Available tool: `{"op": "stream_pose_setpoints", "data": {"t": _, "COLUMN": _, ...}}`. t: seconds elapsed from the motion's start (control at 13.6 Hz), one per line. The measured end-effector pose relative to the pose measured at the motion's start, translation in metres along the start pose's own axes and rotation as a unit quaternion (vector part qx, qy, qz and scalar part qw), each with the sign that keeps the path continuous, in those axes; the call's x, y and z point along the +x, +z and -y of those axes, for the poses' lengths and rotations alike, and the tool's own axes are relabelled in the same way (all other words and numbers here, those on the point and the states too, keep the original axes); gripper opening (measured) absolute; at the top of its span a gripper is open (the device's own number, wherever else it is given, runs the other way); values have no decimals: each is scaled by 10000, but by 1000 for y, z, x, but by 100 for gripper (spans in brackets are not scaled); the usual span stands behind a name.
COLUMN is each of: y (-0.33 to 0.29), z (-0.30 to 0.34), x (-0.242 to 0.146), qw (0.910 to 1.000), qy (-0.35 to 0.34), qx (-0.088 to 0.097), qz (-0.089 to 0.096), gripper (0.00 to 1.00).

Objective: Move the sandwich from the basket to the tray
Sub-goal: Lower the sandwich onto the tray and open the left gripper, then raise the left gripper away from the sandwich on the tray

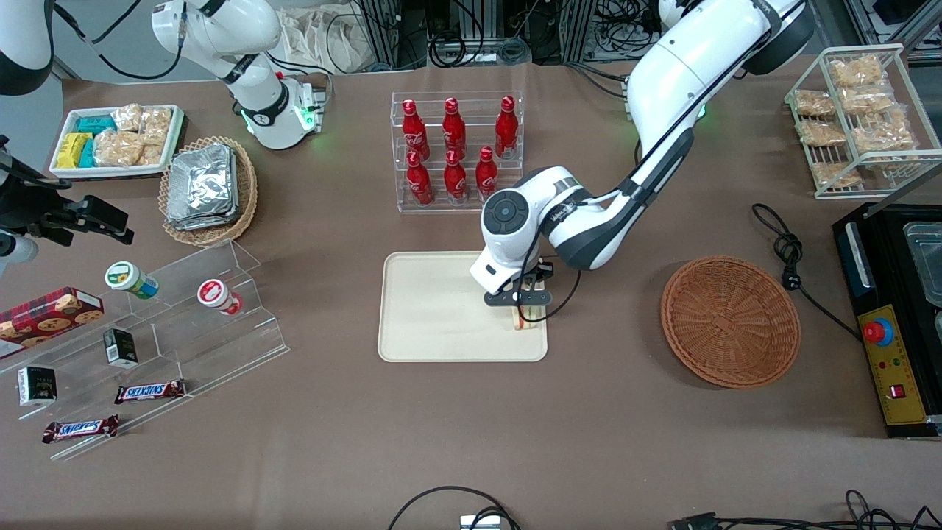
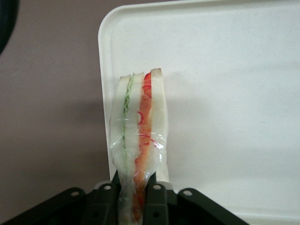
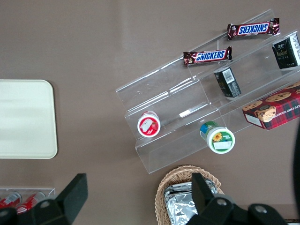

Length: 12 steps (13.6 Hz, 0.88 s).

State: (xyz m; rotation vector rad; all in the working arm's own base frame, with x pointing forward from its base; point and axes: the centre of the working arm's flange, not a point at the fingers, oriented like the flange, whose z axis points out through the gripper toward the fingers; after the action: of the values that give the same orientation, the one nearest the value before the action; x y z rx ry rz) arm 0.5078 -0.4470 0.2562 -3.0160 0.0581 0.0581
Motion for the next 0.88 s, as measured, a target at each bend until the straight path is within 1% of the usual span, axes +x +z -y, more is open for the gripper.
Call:
{"op": "stream_pose_setpoints", "data": {"t": 0.29, "y": -4, "z": -1, "x": 2, "qw": 10000, "qy": -9, "qx": -37, "qz": -54, "gripper": 66}}
{"op": "stream_pose_setpoints", "data": {"t": 0.44, "y": -15, "z": 0, "x": 7, "qw": 9999, "qy": -71, "qx": -65, "qz": -129, "gripper": 89}}
{"op": "stream_pose_setpoints", "data": {"t": 0.52, "y": -28, "z": 5, "x": 10, "qw": 9998, "qy": -134, "qx": -14, "qz": -173, "gripper": 97}}
{"op": "stream_pose_setpoints", "data": {"t": 0.59, "y": -48, "z": 15, "x": 15, "qw": 9994, "qy": -249, "qx": 62, "qz": -225, "gripper": 100}}
{"op": "stream_pose_setpoints", "data": {"t": 0.66, "y": -72, "z": 32, "x": 23, "qw": 9986, "qy": -426, "qx": 76, "qz": -288, "gripper": 100}}
{"op": "stream_pose_setpoints", "data": {"t": 0.74, "y": -99, "z": 55, "x": 32, "qw": 9977, "qy": -578, "qx": 12, "qz": -340, "gripper": 100}}
{"op": "stream_pose_setpoints", "data": {"t": 0.81, "y": -123, "z": 80, "x": 40, "qw": 9973, "qy": -645, "qx": -59, "qz": -345, "gripper": 100}}
{"op": "stream_pose_setpoints", "data": {"t": 0.88, "y": -146, "z": 111, "x": 47, "qw": 9975, "qy": -642, "qx": -120, "qz": -280, "gripper": 100}}
